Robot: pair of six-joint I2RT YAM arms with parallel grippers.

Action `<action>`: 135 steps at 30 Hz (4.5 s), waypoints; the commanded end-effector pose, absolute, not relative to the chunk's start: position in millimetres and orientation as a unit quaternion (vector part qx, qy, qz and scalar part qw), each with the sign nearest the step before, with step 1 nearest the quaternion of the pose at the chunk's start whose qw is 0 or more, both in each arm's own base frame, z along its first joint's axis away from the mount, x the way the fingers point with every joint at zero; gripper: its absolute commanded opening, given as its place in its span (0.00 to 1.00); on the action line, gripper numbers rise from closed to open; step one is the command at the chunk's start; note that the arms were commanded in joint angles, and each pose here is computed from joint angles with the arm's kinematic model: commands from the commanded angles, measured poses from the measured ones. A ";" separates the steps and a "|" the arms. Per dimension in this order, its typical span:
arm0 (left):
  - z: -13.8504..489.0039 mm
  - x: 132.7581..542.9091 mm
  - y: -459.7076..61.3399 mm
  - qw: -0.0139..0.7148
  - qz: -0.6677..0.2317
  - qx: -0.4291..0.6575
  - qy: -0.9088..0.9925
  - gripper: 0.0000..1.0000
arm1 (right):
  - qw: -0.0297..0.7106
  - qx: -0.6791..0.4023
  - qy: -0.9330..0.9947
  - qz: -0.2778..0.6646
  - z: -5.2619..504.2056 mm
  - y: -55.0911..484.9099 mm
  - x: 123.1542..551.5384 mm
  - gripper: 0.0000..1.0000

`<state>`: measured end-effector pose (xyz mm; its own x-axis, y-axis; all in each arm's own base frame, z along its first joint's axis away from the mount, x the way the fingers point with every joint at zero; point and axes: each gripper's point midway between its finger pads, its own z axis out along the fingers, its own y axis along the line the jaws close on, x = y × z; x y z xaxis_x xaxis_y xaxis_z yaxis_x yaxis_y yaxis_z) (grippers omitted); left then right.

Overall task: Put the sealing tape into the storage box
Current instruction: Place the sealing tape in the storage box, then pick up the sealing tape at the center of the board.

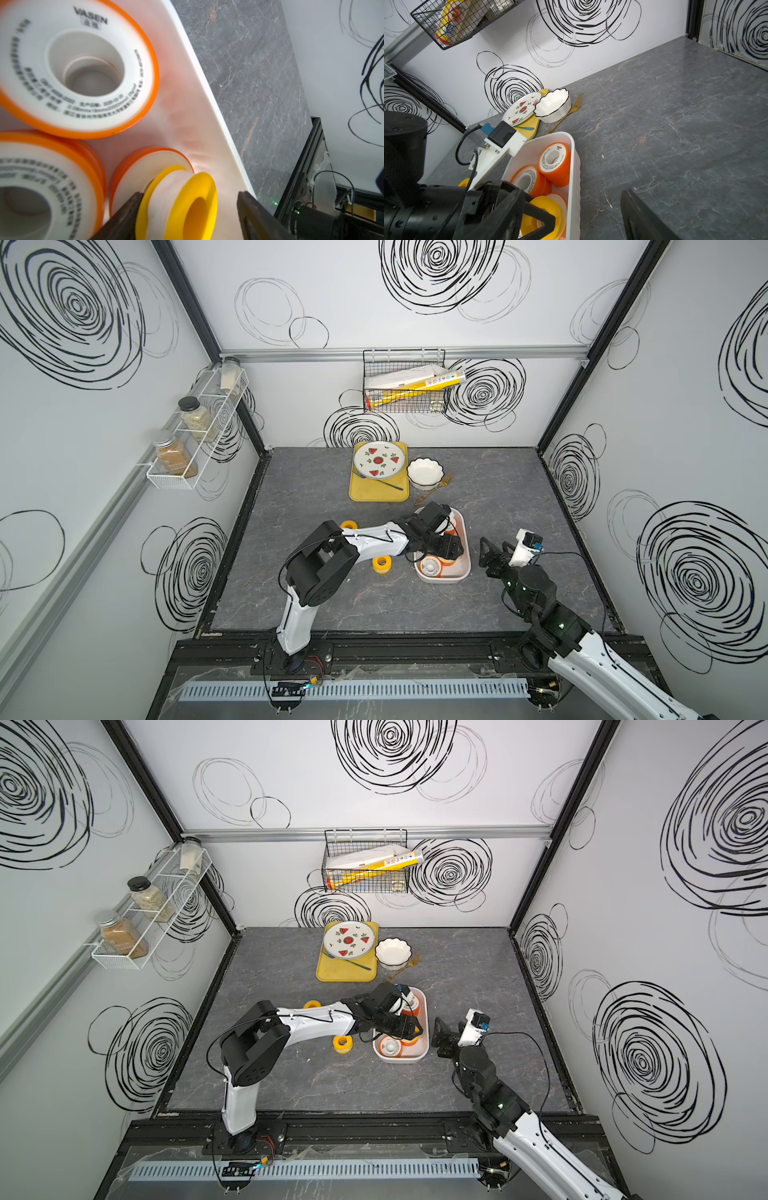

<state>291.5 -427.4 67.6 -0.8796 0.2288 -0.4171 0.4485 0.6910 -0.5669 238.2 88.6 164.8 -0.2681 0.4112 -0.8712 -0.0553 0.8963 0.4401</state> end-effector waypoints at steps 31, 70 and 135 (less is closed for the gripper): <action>109.3 285.9 -416.0 0.188 -0.328 0.185 0.907 0.87 | 0.591 0.116 0.776 0.188 158.6 86.0 237.6 0.78; 240.3 253.3 -150.7 0.426 -0.170 0.021 0.888 0.79 | 0.586 0.082 0.783 0.192 165.7 99.7 241.9 0.88; 235.4 254.6 -91.4 0.470 -0.142 -0.058 0.869 0.86 | 0.149 -0.381 0.910 0.061 12.6 395.0 242.0 0.76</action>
